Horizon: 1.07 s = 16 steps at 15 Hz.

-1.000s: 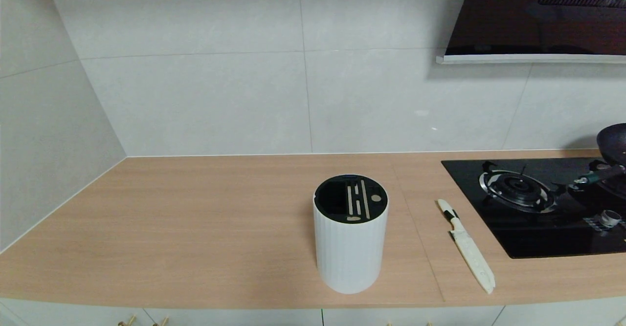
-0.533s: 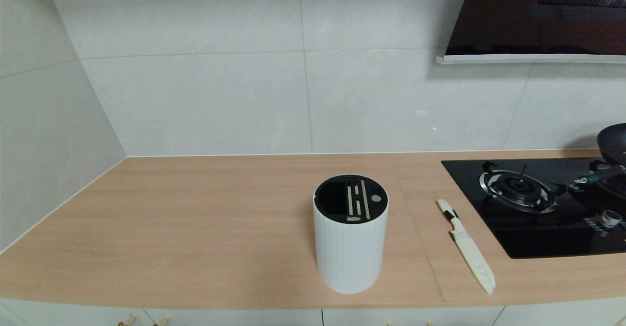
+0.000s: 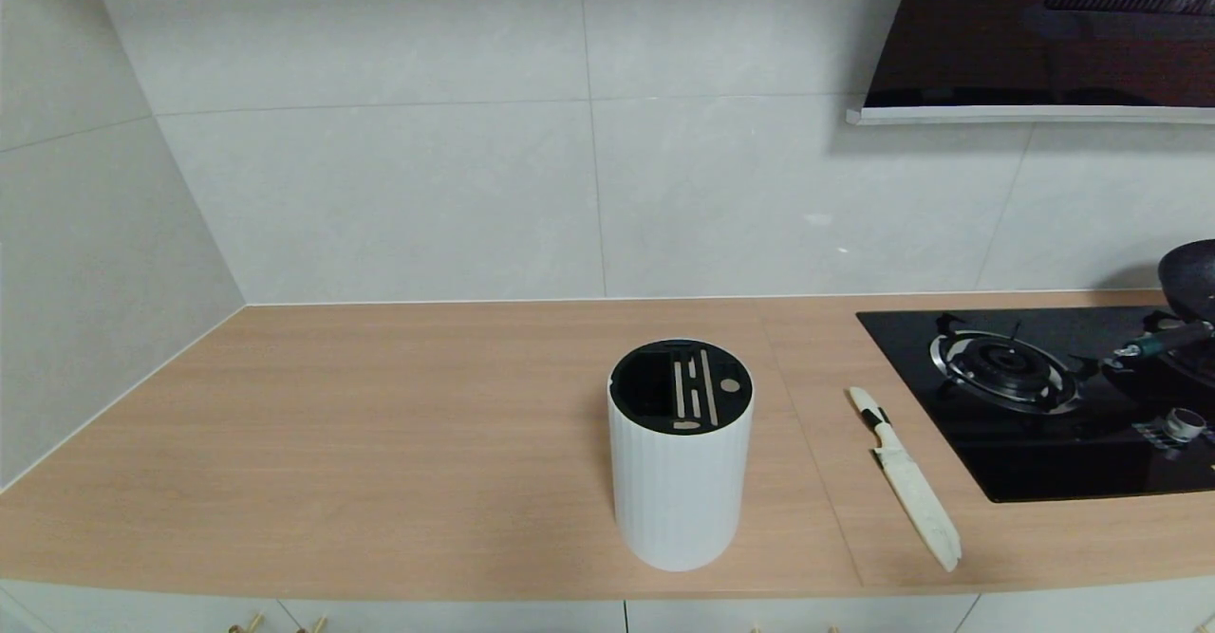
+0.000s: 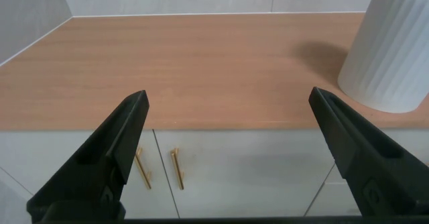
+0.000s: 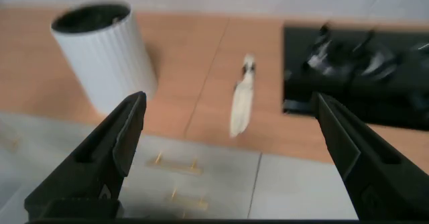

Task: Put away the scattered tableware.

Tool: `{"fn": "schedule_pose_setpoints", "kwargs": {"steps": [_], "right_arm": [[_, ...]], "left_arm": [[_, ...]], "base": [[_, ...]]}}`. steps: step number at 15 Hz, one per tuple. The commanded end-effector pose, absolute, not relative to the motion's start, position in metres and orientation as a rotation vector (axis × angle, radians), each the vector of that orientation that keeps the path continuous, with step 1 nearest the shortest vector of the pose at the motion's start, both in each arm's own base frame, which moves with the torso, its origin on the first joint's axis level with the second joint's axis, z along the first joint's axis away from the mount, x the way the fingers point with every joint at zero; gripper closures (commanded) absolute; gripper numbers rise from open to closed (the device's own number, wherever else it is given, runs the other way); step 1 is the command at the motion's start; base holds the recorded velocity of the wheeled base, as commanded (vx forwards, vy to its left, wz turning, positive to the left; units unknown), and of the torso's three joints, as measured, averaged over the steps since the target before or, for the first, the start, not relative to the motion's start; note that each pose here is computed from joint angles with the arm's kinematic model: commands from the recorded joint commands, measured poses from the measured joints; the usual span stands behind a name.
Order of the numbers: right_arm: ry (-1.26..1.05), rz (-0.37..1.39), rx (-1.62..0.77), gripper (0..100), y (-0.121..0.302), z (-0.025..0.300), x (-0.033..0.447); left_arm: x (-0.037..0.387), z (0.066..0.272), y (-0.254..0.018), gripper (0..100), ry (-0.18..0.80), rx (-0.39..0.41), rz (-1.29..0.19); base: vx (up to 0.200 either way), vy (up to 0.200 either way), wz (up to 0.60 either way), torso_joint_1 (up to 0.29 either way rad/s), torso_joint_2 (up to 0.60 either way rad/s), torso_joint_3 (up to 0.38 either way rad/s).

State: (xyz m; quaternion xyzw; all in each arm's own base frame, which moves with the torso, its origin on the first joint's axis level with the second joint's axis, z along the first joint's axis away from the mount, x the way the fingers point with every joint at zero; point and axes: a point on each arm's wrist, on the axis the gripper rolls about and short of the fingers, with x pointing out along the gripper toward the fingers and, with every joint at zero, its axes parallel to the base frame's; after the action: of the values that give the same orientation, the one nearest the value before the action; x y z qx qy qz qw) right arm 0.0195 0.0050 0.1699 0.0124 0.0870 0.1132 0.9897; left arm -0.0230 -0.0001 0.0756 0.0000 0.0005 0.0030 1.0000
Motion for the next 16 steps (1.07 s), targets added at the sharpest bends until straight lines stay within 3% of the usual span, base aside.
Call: {"fn": "schedule_pose_setpoints", "kwargs": {"steps": [1, 4, 5, 8, 16], "right_arm": [[0.428, 0.299, 0.032, 0, 0.016, 0.190, 0.092], [0.513, 0.313, 0.028, 0, 0.021, 0.187, 0.116], [0.625, 0.331, 0.020, 0, 0.030, 0.176, 0.147], [0.677, 0.331, 0.012, 0, 0.041, 0.149, 0.200], [0.750, 0.263, -0.028, 0, 0.054, 0.079, 0.274]], "left_arm": [[-0.023, 0.076, 0.000, 0, 0.002, 0.000, 0.008], [-0.023, 0.076, 0.000, 0, 0.002, 0.000, 0.008], [-0.023, 0.076, 0.000, 0, 0.002, 0.000, 0.006], [-0.023, 0.076, 0.000, 0, 0.002, 0.000, 0.008], [-0.023, 0.076, 0.000, 0, 0.002, 0.000, 0.006]], "base": [[0.000, 0.000, 0.00, 0.000, 0.00, 0.000], [0.000, 0.000, 0.00, 0.000, 0.00, 0.000], [0.000, 0.000, 0.00, 0.000, 0.00, 0.000], [0.000, 0.000, 0.00, 0.000, 0.00, 0.000], [0.000, 0.000, 0.00, 0.000, 0.00, 0.000]]}}
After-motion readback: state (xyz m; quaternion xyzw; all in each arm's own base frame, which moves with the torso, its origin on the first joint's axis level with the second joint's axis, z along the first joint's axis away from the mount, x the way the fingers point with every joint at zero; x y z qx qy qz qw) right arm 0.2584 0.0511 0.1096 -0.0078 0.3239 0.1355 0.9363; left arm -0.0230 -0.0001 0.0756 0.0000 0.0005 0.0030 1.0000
